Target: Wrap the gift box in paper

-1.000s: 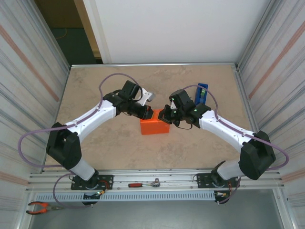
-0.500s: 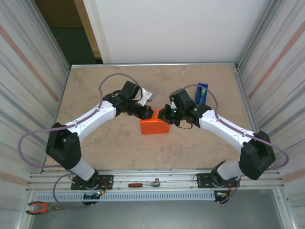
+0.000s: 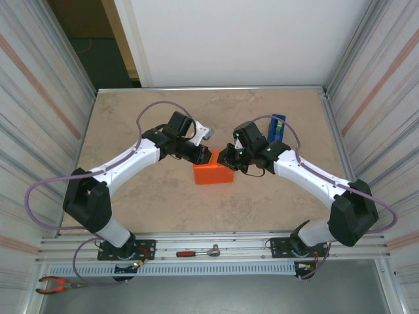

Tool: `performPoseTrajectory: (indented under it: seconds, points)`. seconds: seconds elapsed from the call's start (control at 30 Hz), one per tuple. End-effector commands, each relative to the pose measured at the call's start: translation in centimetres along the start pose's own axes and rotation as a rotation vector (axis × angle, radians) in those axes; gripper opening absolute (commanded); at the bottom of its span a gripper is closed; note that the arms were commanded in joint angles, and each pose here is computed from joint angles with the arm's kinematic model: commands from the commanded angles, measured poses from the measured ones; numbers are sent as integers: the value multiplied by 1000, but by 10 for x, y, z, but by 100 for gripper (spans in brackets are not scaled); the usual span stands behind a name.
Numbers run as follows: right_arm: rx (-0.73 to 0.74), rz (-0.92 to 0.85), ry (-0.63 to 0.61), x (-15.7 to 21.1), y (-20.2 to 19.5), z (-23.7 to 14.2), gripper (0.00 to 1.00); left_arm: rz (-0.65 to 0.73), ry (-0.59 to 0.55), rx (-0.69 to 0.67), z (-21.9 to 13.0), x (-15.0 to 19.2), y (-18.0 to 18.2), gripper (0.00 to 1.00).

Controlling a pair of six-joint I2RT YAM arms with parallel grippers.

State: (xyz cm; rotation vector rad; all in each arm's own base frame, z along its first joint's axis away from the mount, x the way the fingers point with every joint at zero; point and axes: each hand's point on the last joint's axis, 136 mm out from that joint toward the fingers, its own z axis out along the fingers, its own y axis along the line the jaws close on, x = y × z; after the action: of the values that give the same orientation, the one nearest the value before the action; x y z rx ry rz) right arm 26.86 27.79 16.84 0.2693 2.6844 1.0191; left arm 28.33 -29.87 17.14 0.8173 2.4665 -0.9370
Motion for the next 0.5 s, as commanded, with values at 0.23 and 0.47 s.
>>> performPoseTrajectory:
  seconds: [0.23, 0.47]
  points:
    - [134, -4, 68, 12, -31, 0, 17, -37, 107, -63, 13, 32, 20, 0]
    - [128, -11, 69, 12, -29, -1, 19, -39, 110, -64, 13, 32, 21, 0]
